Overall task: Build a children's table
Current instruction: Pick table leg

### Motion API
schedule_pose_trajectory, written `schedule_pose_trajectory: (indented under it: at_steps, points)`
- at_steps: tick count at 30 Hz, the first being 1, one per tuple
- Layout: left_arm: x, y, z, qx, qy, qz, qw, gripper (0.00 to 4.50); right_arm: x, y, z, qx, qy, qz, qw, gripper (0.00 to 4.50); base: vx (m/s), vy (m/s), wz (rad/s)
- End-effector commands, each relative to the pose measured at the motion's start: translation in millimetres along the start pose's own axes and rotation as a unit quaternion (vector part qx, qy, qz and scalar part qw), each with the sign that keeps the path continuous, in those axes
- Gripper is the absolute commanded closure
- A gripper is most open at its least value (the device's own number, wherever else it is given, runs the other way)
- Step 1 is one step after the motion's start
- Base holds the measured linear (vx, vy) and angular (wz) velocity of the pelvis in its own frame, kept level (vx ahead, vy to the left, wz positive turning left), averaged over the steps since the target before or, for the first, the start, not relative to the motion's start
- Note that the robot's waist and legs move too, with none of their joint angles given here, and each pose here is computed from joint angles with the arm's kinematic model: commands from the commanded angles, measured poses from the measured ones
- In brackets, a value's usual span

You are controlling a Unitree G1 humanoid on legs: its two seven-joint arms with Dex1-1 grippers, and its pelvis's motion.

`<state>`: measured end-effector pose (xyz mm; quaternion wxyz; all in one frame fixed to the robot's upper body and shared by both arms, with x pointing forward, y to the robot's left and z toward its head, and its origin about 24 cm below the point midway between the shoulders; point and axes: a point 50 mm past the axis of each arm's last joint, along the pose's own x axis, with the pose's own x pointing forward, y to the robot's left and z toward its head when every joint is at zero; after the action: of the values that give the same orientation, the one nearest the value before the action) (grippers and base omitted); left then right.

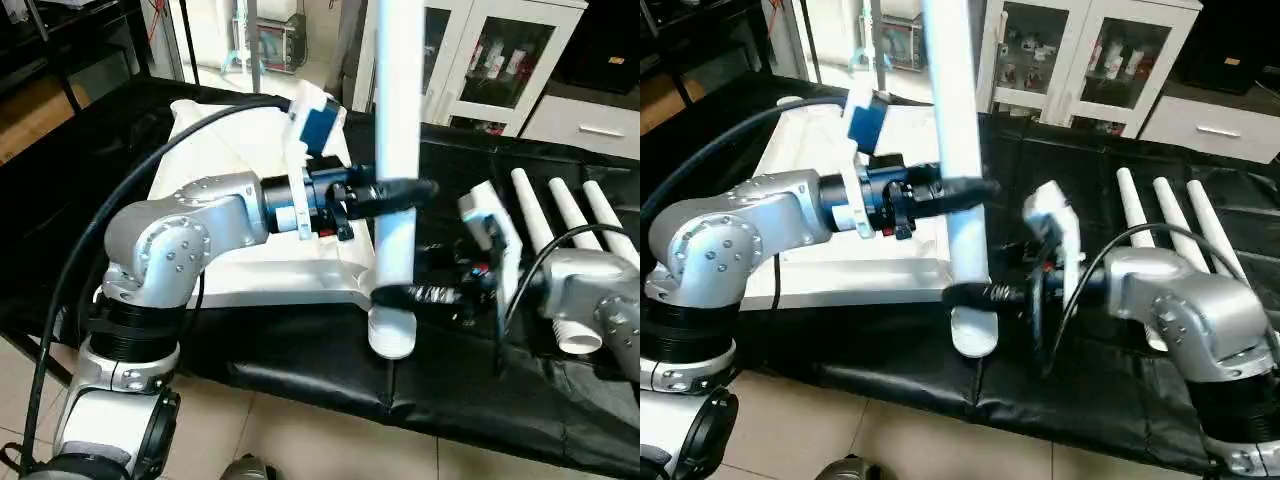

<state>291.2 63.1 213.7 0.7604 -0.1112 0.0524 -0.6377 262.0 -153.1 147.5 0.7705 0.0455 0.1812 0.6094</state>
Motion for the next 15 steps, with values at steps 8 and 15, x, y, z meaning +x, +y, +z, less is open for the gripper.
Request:
schedule_pose_trajectory:
  at_steps: [8,15]
  points:
    - [7.8,-8.4,4.6,0.034,0.015,-0.037,0.999,2.73,-0.7,2.5,-13.9,-0.019,0.055,0.002,0.998,0.76,0.000,0.000,0.00]
    - [8.2,-8.0,5.7,0.035,0.012,-0.041,0.998,2.73,1.3,2.4,-18.1,-0.020,0.060,0.001,0.998,0.76,0.000,0.000,0.00]
